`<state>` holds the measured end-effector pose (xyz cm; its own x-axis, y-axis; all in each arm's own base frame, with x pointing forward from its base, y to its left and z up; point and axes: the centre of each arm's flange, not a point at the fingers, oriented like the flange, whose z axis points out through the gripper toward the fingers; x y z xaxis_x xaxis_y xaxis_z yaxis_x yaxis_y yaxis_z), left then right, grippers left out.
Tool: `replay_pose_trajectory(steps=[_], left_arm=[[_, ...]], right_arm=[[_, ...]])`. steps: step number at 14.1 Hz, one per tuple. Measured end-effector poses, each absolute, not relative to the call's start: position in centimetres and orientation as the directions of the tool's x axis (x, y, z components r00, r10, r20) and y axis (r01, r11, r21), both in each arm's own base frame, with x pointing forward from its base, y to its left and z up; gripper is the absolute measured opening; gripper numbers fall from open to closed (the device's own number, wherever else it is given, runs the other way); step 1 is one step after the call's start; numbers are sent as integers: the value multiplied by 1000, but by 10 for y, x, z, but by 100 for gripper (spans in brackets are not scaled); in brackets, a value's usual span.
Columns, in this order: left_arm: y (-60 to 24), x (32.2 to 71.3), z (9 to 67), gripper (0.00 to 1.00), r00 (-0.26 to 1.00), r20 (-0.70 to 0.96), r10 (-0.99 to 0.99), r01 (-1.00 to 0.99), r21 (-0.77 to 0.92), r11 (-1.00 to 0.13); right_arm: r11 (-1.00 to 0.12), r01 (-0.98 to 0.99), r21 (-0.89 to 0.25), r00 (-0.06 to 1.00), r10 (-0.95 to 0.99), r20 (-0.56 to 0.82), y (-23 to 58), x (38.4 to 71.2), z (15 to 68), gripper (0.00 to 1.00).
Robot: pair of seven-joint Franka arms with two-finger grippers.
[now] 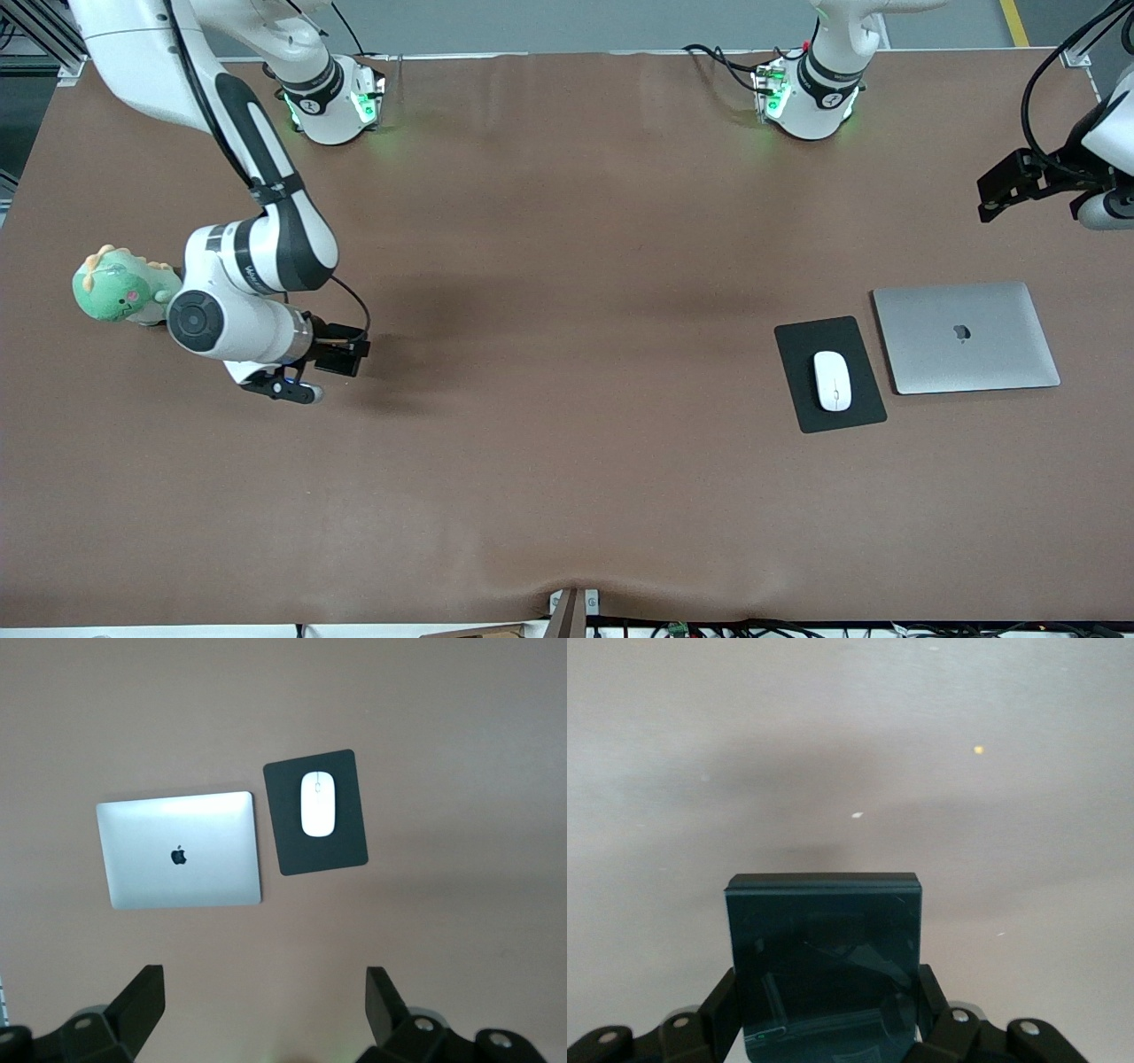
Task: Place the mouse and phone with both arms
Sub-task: 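Raise the left gripper away while the right gripper carries the phone, then lower the black phone beside the plush toy and open the right gripper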
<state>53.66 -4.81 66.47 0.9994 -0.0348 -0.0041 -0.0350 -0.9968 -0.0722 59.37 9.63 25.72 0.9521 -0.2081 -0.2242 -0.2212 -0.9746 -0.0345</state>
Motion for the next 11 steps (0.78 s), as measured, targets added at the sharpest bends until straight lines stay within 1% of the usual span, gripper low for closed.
replay_pose_trajectory(steps=[4,7,9,11], left_arm=[[-47,530,664,100,999,-9,-32,-33,-68,-997],[-47,530,663,100,999,-12,-32,-33,-68,-997],[-47,530,663,100,999,-13,-32,-33,-68,-997],[-45,530,662,100,1000,-13,-28,-29,-67,-997]], right_arm=[[-983,-186,4,960,-182,-211,64,578,245,80],[-990,-139,33,971,-143,-193,31,568,248,80],[-992,-124,21,976,-126,-177,-4,558,245,80],[-992,-127,12,978,-127,-164,-31,538,233,80]])
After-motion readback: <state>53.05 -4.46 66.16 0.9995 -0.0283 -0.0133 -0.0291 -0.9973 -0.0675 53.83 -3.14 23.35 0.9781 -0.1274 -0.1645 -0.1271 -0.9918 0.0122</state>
